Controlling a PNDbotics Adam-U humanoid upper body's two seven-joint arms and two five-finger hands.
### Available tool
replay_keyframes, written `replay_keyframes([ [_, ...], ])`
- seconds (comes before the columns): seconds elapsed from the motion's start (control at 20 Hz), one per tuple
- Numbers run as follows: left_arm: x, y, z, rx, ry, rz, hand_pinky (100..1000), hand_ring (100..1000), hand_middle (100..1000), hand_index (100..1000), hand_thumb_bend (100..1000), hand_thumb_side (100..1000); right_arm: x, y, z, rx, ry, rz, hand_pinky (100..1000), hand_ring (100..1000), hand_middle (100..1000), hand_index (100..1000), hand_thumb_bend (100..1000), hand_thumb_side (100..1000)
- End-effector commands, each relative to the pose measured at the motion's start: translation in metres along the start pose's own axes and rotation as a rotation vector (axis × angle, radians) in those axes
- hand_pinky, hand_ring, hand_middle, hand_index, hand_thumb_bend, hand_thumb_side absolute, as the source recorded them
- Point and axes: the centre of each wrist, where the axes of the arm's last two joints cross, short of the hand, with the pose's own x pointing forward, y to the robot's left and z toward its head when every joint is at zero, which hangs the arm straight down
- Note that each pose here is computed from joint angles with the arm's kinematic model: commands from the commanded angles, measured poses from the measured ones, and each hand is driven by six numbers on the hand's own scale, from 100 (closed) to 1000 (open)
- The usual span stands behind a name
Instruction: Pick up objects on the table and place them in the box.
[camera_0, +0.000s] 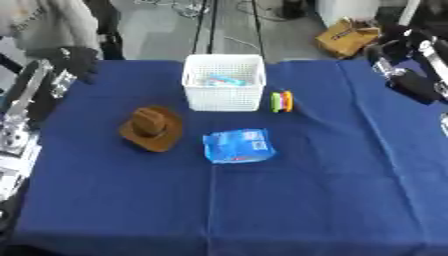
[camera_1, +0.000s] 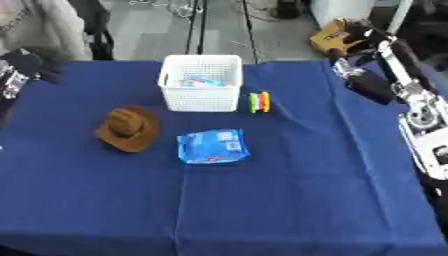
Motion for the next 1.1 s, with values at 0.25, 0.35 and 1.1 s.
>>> replay_keyframes([
  [0.25, 0.006, 0.011, -0.003, 0.01, -0.019, -0.03, 620, 659, 639, 760, 804, 893, 0.001, -0.015, -0.004, -0.022, -0.014, 0.025, 638, 755, 759, 921, 335, 673],
  [0.35, 0.006, 0.011, -0.003, 0.01, -0.018, -0.032, 620, 659, 639, 760, 798, 888, 0.001, -0.015, -0.004, -0.022, -0.014, 0.025, 638, 755, 758, 922, 338, 672],
  [1.1, -0.006, 0.04, -0.04, -0.384, 0.121, -0.607, 742, 773, 739, 804, 734, 658, 0.001, -0.013, -0.004, -0.002, -0.018, 0.026, 638, 755, 758, 922, 341, 672],
])
